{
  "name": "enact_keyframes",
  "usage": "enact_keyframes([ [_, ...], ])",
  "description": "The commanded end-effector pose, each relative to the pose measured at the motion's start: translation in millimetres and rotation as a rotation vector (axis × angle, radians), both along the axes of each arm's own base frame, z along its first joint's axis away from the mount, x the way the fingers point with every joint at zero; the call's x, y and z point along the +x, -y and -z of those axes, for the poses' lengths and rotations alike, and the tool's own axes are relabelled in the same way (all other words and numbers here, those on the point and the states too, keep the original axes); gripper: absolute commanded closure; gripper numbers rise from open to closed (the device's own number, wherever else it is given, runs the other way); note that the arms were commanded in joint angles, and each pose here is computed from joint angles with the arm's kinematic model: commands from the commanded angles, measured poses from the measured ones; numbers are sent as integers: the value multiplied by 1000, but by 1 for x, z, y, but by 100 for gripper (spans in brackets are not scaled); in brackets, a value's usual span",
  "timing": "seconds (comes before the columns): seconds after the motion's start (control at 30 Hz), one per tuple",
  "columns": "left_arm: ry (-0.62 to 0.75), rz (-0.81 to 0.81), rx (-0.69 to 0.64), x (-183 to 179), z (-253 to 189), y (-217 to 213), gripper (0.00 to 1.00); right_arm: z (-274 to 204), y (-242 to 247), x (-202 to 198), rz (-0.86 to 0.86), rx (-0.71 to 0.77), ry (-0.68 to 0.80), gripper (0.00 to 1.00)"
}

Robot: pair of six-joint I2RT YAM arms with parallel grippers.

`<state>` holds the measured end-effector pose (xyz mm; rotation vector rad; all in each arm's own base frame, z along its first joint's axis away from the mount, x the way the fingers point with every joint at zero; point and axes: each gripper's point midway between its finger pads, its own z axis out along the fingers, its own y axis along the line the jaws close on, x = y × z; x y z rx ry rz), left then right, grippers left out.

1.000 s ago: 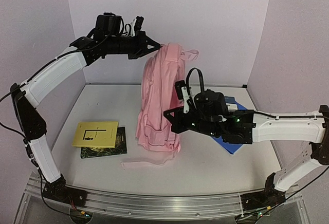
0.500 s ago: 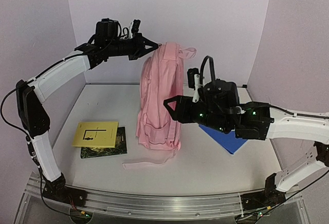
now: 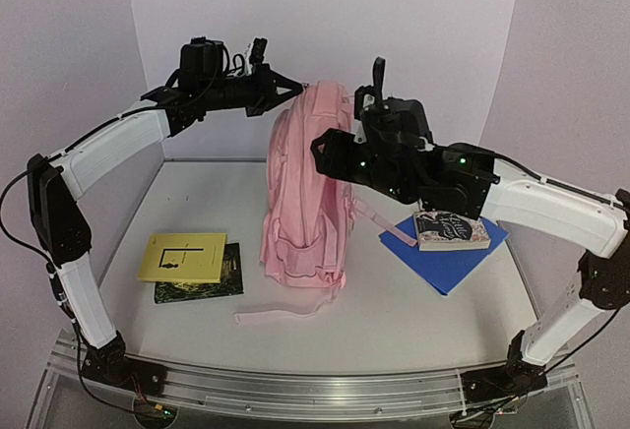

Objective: Pack the student bag
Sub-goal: Unzip the student bag at the center of the board.

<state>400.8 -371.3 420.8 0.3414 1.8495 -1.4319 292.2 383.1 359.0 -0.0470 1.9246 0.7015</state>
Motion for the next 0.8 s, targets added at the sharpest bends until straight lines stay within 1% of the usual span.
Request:
enact_keyframes([
  [0.0,92,23,-61,-17,-43,-7,100,-15,-4,7,-32,-37,35,68],
  [0.07,93,15,-60,-16,-45,-8,100,-21,-8,3,-79,-57,62,93],
  [0.1,92,8,-58,-14,-46,-9,100,-24,-9,0,-107,-65,76,100],
  [0.23,97,-48,-46,0,-54,-9,100,-38,-12,-32,-306,-84,134,100],
  [0.3,97,-77,-28,11,-55,-10,100,-38,-12,-50,-408,-100,161,100],
  [0.37,78,-102,-24,27,-52,-12,100,-41,-6,-66,-475,-97,181,100],
  [0.57,-18,-126,-28,75,-20,-18,100,-38,15,-81,-497,-88,185,100],
  [0.77,-121,-78,-12,94,35,-5,100,-20,11,-83,-518,-98,144,100],
])
